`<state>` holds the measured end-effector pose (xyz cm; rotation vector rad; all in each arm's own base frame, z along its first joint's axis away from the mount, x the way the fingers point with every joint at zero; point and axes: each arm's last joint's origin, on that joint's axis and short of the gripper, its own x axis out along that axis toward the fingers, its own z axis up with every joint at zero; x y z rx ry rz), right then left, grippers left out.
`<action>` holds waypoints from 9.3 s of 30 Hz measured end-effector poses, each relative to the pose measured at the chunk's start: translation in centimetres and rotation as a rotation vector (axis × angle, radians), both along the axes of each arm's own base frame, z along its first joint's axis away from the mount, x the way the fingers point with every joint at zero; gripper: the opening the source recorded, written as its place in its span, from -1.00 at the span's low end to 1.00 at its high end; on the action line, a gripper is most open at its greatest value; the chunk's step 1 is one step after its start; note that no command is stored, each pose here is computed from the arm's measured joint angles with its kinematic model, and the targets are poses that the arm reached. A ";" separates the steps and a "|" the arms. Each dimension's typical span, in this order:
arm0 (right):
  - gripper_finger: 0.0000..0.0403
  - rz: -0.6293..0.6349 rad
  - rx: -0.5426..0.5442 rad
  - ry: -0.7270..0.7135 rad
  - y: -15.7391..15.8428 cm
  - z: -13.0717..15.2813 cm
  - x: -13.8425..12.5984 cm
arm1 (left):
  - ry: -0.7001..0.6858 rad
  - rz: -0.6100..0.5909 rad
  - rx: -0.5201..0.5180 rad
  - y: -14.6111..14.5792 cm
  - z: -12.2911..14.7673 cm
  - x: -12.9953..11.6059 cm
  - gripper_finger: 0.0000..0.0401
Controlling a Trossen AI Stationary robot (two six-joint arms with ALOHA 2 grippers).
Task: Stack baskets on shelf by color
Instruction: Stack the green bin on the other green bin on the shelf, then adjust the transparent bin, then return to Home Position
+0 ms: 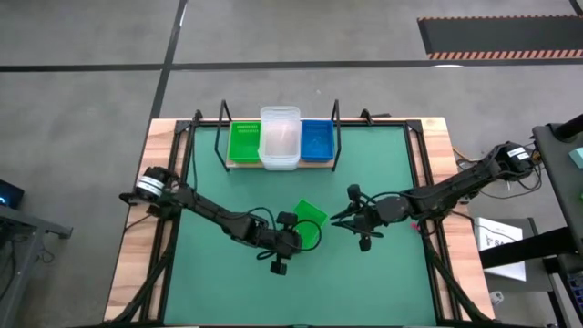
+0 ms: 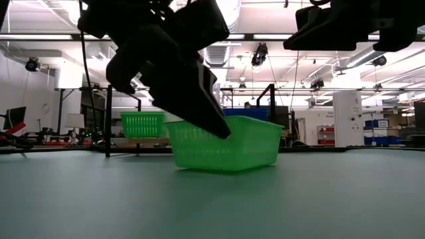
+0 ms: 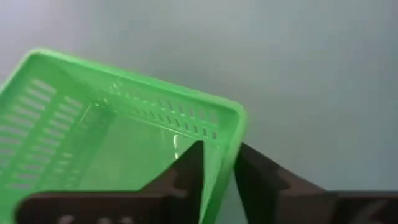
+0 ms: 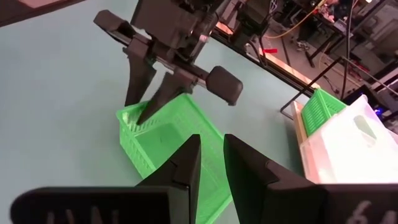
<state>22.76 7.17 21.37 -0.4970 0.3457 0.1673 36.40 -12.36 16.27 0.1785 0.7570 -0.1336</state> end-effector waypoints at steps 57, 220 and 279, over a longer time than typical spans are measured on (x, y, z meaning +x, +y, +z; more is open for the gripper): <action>-0.69 -0.035 -0.014 -0.008 -0.8 -0.3 0.1 | -0.030 0.450 0.296 18.1 17.4 -16.7 -1.00; -0.69 -0.065 0.083 0.005 -0.9 -1.0 -0.2 | -0.048 0.627 0.367 18.3 6.6 -8.9 -1.00; -0.95 -0.084 0.104 -0.557 -6.6 -2.7 -12.5 | -0.967 0.053 -0.117 11.3 2.3 -26.8 -1.00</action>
